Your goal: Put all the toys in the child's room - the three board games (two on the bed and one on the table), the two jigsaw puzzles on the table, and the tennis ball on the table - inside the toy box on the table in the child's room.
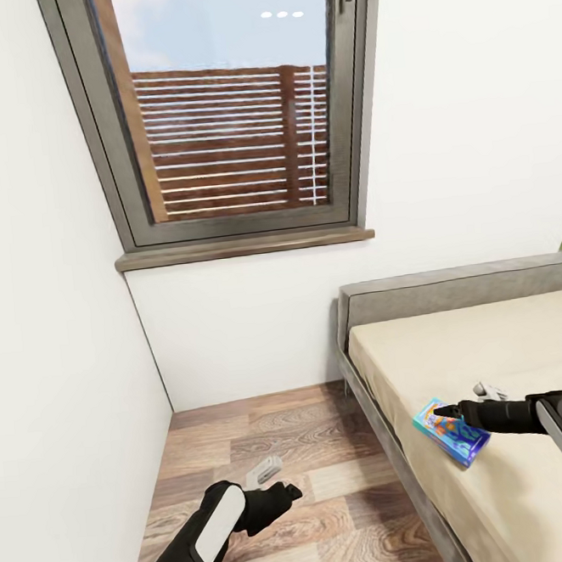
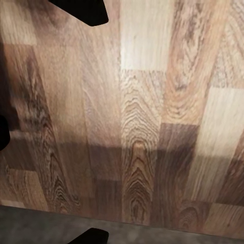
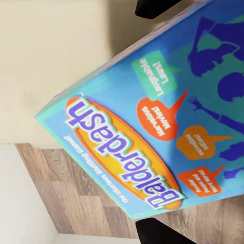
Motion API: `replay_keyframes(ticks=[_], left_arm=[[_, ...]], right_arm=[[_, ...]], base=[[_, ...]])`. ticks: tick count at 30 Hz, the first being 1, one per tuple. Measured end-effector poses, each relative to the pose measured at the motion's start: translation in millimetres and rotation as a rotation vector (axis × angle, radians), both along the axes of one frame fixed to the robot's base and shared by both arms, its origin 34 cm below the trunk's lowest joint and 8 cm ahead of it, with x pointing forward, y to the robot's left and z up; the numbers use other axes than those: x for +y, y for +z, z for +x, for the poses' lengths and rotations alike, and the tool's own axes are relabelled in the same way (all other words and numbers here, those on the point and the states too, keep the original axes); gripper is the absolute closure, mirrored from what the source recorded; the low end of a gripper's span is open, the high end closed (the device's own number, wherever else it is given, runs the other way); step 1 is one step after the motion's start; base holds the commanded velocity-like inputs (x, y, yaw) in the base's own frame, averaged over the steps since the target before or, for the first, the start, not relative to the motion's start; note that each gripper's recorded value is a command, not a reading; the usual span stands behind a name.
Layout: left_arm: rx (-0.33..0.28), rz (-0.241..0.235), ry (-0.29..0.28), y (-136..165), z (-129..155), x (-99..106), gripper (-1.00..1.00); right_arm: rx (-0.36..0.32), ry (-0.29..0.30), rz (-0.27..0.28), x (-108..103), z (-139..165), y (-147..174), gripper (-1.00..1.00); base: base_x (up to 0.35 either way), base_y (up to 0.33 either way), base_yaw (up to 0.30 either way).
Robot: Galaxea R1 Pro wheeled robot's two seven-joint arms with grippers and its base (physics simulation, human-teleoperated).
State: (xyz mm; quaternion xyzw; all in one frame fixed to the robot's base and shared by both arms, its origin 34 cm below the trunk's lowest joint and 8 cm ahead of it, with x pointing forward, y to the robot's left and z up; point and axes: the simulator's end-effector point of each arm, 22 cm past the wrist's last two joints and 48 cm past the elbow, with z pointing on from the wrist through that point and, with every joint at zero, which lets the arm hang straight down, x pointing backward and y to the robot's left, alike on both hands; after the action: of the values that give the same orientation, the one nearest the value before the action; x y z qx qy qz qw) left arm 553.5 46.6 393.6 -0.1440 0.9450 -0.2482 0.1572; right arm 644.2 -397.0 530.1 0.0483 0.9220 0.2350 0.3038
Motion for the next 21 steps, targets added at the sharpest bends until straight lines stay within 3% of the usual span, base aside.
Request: replay_keyframes(ticks=[8, 11, 16, 19, 21], left_arm=[[-0.012, 0.006, 0.026, -2.6, 3.1, 2.0, -1.0], [-0.028, 0.001, 0.049, -1.6, 7.4, 1.5, -1.0], [-0.089, -0.029, 0.084, 9.7, 20.6, -12.5, -1.0], [-0.142, -0.03, 0.102, 18.7, 31.4, -19.1, -1.0], [-0.157, -0.03, 0.11, 21.6, 35.4, -19.6, -1.0]], right_arm=[[0.0, -0.012, 0.017, -1.4, 0.1, 0.1, -1.0], [-0.001, -0.016, -0.011, -8.7, 0.7, 1.0, -1.0], [-0.13, -0.033, -0.054, -24.9, 22.5, 45.8, -1.0], [-0.244, -0.093, -0.085, -47.4, 36.1, 88.7, -1.0], [-0.272, -0.114, -0.097, -54.9, 38.5, 99.9, -1.0]], base=[[0.0, 0.0, 0.0], [0.0, 0.0, 0.0], [0.0, 0.0, 0.0], [0.0, 0.0, 0.0], [0.0, 0.0, 0.0]])
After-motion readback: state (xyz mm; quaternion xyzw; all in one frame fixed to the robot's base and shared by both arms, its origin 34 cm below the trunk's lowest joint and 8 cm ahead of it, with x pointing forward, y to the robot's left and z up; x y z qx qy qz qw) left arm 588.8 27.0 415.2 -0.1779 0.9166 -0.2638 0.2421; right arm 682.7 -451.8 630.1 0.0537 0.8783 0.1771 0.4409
